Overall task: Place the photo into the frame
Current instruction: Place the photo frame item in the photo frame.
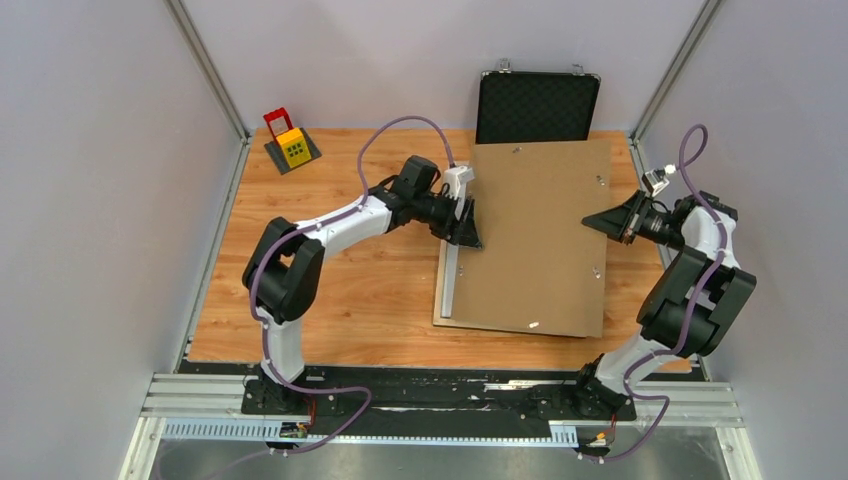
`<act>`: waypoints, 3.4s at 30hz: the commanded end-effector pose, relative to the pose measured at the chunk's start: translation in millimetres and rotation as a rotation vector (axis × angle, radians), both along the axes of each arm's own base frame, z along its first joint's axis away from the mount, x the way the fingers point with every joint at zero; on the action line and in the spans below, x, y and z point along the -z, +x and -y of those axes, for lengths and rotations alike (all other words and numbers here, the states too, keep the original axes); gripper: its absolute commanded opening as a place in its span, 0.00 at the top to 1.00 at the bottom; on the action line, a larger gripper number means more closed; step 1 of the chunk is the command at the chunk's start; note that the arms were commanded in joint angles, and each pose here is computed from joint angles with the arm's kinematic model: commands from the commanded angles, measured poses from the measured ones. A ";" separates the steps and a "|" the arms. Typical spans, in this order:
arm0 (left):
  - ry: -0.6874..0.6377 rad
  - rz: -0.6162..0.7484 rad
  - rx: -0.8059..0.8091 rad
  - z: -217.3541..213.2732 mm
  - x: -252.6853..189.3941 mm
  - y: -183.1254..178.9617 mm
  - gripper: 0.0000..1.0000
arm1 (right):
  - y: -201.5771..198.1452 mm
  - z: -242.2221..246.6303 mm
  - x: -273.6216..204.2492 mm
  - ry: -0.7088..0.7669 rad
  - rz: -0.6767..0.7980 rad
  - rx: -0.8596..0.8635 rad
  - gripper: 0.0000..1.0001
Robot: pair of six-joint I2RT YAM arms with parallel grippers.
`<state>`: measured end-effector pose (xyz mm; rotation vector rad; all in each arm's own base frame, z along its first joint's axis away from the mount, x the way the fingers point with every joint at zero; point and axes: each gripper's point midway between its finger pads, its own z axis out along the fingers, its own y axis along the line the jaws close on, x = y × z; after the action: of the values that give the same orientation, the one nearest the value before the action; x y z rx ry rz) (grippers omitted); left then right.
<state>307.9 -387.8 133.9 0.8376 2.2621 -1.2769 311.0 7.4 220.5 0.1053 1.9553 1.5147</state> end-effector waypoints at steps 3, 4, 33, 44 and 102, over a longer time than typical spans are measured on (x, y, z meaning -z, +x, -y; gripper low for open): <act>-0.058 0.194 -0.039 -5.7 -62.5 13.0 0.11 | 3.2 -4.0 -5.6 0.072 0.015 -0.010 1.00; -0.056 0.204 -0.051 -8.8 -66.8 14.7 0.07 | 3.4 -4.0 -4.7 0.074 0.012 -0.010 1.00; 0.036 0.383 -0.150 -69.4 -94.0 40.1 0.00 | 23.9 -0.2 17.4 0.123 -0.052 -0.032 1.00; 0.045 0.386 -0.158 -71.1 -94.1 42.0 0.00 | 35.0 -1.5 21.2 0.123 -0.058 -0.052 1.00; 0.064 0.382 -0.161 -76.4 -85.1 43.8 0.00 | 57.8 -24.5 51.0 0.126 -0.157 -0.110 1.00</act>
<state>352.2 -314.9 192.7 0.8091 2.1121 -0.8982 369.3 25.6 151.8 0.2042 2.0810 1.6618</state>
